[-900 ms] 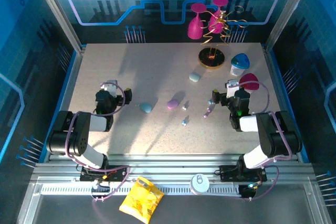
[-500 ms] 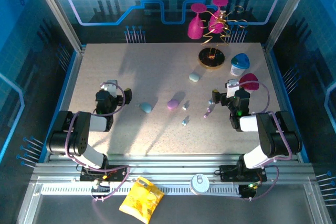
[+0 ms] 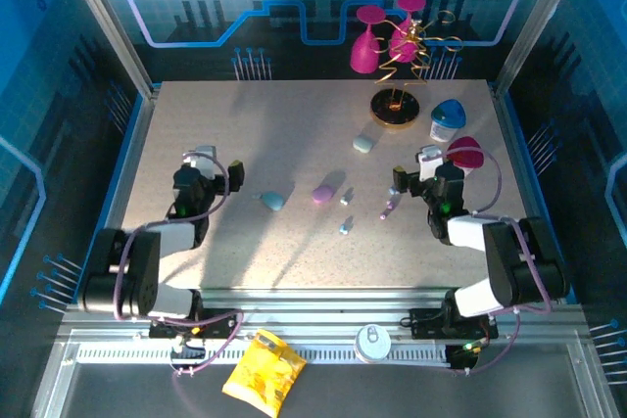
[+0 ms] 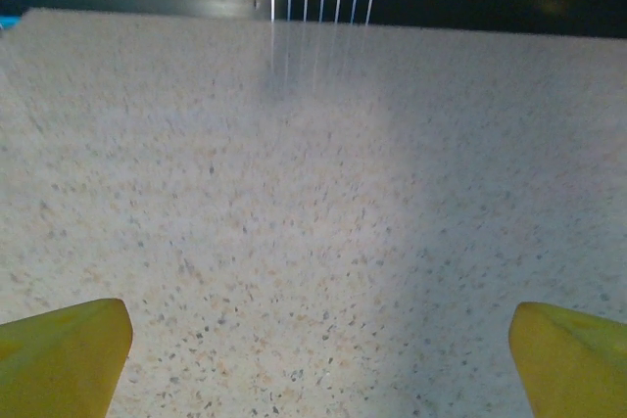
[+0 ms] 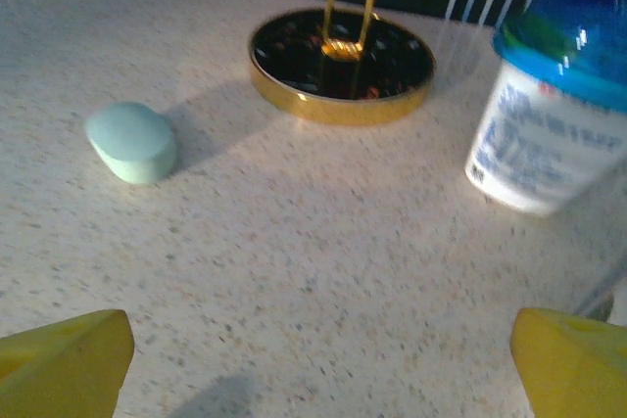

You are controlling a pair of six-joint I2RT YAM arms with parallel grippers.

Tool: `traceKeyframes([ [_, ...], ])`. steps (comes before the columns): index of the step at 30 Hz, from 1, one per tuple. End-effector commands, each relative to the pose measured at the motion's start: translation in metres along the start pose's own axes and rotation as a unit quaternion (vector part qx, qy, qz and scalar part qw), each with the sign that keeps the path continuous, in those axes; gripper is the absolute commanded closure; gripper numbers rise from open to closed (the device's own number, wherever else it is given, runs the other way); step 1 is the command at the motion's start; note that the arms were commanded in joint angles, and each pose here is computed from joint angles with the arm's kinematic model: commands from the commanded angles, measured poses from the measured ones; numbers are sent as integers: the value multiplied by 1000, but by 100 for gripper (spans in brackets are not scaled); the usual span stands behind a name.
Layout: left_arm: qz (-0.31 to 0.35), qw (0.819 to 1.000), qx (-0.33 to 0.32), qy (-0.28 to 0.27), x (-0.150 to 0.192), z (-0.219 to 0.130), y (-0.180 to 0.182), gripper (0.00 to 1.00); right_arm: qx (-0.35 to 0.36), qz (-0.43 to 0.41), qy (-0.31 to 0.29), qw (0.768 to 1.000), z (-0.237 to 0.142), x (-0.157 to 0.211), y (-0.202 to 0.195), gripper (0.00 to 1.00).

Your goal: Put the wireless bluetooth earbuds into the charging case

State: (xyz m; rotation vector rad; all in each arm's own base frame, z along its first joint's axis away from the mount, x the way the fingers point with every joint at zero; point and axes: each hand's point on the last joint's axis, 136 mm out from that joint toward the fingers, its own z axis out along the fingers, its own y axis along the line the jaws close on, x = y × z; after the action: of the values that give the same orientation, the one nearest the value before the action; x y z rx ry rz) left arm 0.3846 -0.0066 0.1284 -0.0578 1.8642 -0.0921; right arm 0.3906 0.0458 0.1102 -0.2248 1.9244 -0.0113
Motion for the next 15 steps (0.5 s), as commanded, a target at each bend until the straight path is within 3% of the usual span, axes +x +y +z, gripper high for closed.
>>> traceKeyframes([
  [1, 11, 1000, 9, -15, -32, -15, -11, 1, -12, -53, -6, 999, -7, -31, 19, 0],
  [7, -27, 998, 55, 7, -69, -33, -39, 1, -127, -53, 11, 990, -26, -60, 96, 0],
  [15, -123, 986, 96, 55, -69, -40, -56, 1, -294, -89, 30, 951, -44, -61, 237, 0],
])
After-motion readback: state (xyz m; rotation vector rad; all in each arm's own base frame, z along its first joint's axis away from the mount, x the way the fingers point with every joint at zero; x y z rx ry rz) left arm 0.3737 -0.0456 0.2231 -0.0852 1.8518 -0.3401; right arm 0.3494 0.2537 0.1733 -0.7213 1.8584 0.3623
